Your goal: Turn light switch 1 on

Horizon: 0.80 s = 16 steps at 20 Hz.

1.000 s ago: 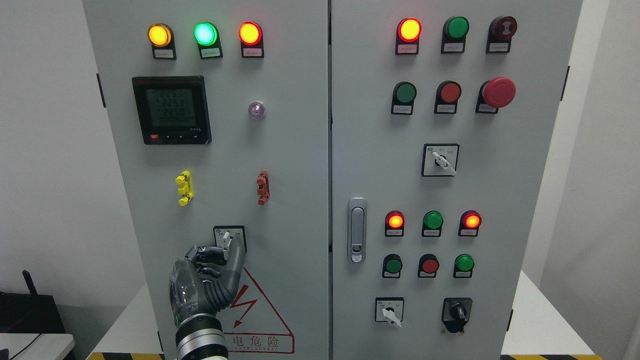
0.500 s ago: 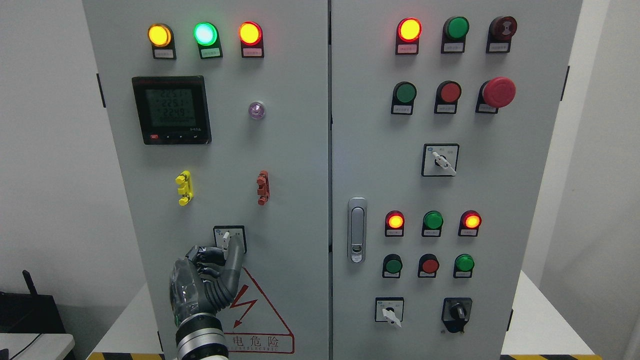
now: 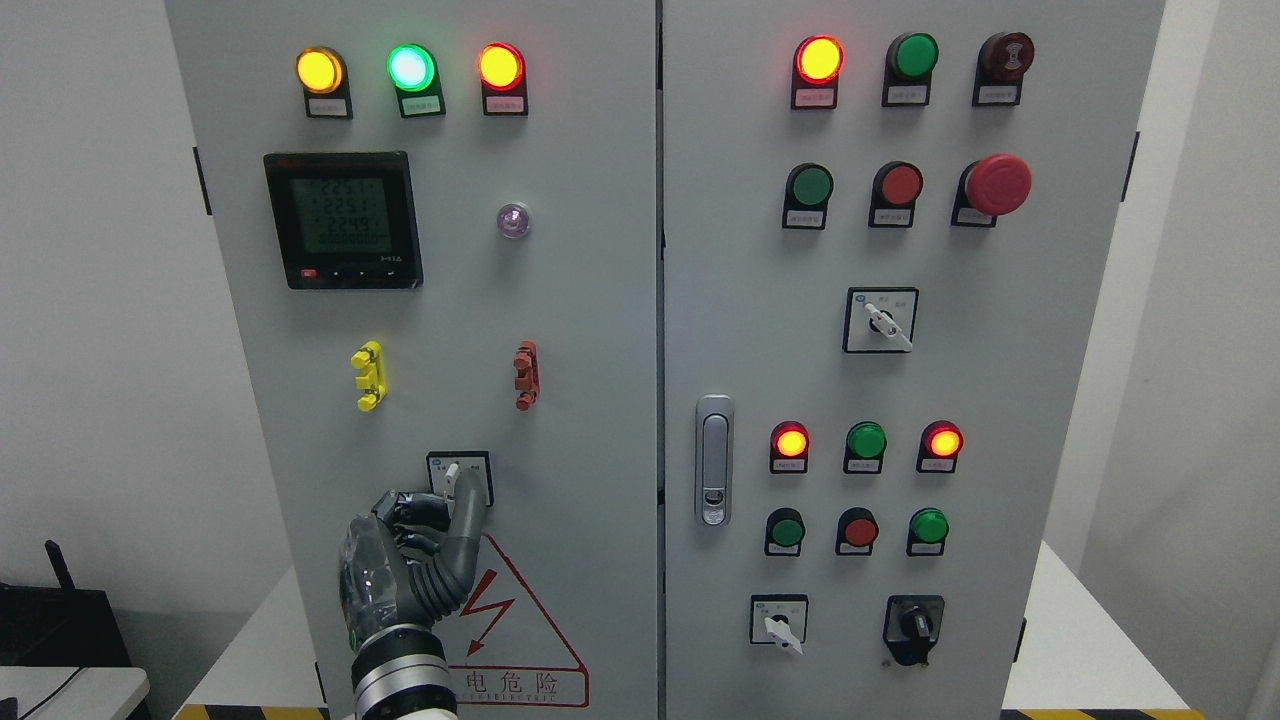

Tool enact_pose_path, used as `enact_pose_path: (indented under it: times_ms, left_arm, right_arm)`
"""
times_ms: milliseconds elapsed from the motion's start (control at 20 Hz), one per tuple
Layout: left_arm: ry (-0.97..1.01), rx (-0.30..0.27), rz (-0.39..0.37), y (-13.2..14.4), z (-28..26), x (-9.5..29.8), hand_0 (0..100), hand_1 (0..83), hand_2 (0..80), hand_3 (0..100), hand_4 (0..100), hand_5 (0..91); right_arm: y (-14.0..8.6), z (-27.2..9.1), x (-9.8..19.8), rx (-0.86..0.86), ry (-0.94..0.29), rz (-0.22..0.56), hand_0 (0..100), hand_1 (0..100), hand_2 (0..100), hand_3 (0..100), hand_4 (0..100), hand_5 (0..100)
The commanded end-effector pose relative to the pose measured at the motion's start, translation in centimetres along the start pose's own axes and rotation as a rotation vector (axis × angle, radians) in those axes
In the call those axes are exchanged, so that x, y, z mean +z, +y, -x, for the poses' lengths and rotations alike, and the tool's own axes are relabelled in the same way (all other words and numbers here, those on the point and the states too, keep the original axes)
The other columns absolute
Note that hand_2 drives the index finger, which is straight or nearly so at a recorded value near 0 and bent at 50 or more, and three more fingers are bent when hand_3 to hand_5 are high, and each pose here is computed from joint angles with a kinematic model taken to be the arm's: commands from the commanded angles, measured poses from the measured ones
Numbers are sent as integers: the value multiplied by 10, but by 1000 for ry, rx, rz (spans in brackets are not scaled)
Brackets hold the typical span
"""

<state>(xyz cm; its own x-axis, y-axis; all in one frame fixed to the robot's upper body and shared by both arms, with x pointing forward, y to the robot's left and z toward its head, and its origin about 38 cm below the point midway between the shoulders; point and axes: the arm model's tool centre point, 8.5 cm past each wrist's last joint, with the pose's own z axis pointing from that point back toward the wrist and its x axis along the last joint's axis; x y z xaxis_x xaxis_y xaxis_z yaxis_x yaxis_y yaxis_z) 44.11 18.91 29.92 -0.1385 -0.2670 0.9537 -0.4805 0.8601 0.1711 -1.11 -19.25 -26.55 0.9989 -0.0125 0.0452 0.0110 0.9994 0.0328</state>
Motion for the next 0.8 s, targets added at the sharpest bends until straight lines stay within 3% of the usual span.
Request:
enact_pose_path:
  times_ms: [0,750]
  left_arm:
    - [-3,2,-1,0,-1,0,232,397,583,718,797,760]
    - [-3,2,-1,0,-1,0,259,389,589,726,800,764]
  right_arm:
    - [1,0,0,-6,1,-3,120,389,0,0,0,0]
    - [1,0,0,-6,1,-3,120,389,0,0,0,0]
